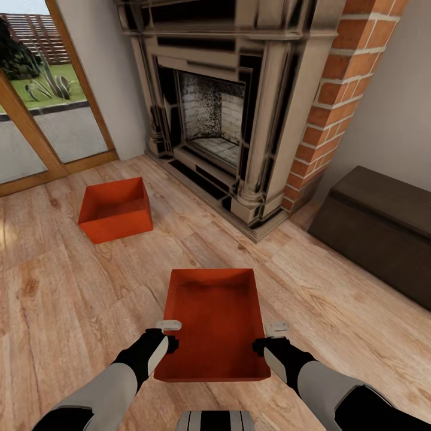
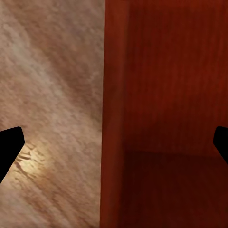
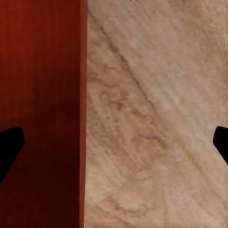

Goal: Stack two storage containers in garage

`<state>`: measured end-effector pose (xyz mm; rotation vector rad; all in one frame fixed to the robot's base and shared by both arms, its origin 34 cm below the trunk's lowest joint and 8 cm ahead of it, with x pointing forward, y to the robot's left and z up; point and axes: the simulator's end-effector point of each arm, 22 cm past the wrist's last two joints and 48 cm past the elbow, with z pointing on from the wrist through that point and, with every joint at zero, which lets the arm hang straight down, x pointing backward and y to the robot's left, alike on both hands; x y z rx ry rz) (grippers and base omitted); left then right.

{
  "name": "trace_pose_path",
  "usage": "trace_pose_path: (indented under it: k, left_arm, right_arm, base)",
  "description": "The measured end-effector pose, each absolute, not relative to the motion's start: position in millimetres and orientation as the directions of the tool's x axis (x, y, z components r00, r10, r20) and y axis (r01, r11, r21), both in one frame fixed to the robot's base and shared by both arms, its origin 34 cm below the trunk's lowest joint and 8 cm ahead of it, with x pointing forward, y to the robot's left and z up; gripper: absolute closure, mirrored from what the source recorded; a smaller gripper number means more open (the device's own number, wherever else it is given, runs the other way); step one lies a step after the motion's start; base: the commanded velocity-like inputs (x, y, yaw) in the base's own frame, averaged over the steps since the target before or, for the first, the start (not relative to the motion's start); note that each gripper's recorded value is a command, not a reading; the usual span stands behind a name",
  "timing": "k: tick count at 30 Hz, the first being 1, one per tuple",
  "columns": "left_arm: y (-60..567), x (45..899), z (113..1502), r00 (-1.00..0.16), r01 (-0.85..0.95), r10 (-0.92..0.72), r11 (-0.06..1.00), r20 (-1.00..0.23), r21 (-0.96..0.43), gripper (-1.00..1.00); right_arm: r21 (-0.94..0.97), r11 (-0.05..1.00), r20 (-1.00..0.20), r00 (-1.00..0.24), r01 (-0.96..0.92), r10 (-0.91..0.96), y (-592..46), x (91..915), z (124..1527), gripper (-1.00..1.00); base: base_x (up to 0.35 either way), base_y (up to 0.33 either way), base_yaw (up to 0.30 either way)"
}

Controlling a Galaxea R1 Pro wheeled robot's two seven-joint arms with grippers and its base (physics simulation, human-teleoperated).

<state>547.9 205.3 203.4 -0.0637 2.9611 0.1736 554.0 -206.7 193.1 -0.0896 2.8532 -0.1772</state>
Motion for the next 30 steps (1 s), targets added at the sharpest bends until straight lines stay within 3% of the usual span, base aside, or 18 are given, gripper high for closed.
trace_pose_path:
  k: [10,11,12,30]
  left_arm:
    - [208,549,204,-0.984,-0.054,-0.033,0.992,-0.178,0.117,-1.0]
    - [208,549,204,-0.984,-0.054,-0.033,0.992,-0.178,0.117,1.0]
    - [208,549,204,-0.984,-0.055,-0.033,0.992,-0.178,0.118,1.0]
    - [219,558,208,-0.979,-0.078,-0.051,0.988,-0.196,0.135,1.0]
  right_arm:
    - [-0.129,0.991,-0.284,-0.956,-0.041,-0.077,-207,556,194,-1.0]
    - [-0.129,0.991,-0.284,-0.956,-0.041,-0.077,-207,556,194,-1.0]
    - [-0.129,0.991,-0.284,-0.956,-0.041,-0.077,-207,556,194,1.0]
    - [-0.125,0.991,-0.285,-0.956,-0.037,-0.072,-206,557,194,1.0]
  base:
    - [0.0,0.0,0.0]
    - [0.0,0.0,0.0]
    - [0.0,0.0,0.0]
    - [0.0,0.0,0.0]
